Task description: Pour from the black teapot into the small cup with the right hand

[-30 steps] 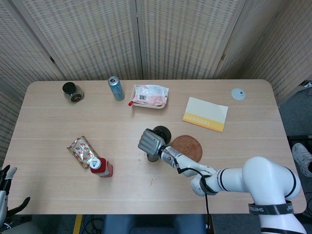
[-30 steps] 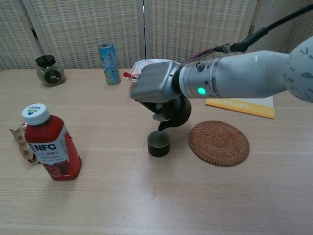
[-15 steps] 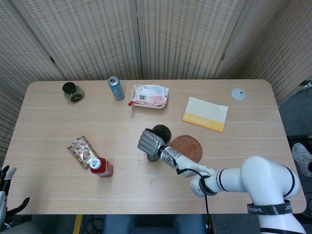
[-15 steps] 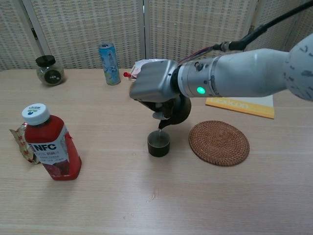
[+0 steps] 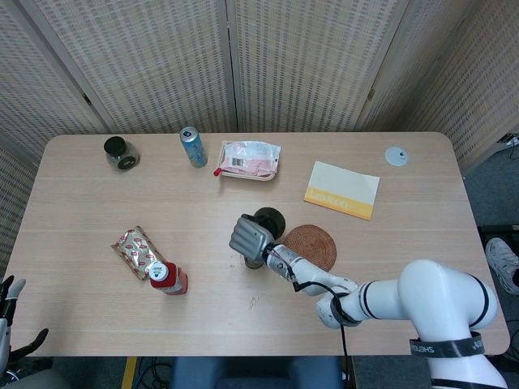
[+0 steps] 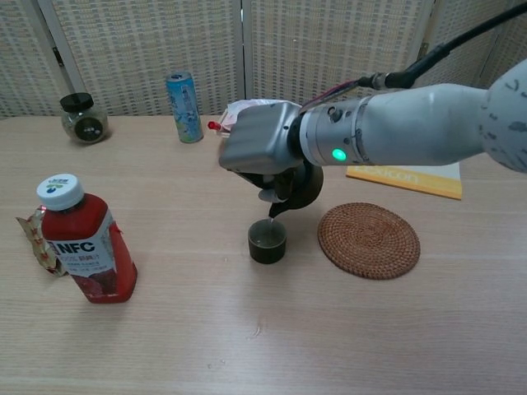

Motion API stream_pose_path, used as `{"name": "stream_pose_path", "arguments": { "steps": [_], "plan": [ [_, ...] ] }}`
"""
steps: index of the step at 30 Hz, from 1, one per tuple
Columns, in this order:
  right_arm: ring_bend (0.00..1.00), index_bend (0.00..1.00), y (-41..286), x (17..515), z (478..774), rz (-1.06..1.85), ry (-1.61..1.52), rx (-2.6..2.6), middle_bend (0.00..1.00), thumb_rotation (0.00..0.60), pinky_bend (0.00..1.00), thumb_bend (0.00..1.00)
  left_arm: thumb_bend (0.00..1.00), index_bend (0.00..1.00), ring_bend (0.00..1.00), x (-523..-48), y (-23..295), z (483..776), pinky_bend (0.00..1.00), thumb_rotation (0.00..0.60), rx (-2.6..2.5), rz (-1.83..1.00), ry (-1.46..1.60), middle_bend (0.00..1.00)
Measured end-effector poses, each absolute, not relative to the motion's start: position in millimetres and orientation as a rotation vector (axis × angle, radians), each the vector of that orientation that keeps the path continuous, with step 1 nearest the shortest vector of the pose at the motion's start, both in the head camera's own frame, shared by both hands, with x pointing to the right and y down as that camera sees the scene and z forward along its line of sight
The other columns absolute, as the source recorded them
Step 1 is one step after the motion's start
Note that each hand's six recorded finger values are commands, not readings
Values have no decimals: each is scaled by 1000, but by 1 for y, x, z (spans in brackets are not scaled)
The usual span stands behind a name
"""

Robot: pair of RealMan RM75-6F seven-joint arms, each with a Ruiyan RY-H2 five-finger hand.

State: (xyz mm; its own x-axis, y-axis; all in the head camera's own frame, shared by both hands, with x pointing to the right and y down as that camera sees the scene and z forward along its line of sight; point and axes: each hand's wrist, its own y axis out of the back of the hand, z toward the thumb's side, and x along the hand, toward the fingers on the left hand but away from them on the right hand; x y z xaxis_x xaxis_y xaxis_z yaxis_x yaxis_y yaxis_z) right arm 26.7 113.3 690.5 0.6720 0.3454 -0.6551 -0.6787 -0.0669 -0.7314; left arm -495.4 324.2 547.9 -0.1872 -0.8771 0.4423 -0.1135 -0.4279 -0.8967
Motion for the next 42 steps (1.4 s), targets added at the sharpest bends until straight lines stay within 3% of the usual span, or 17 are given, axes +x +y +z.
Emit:
{"name": "stream_pose_path", "arguments": {
  "steps": [42],
  "plan": [
    [919, 1000, 117, 24, 687, 877, 284, -1448, 1000, 547, 560, 479, 210, 55, 0, -499, 325, 547, 0, 600, -1480, -1679, 1173, 0]
  ]
}}
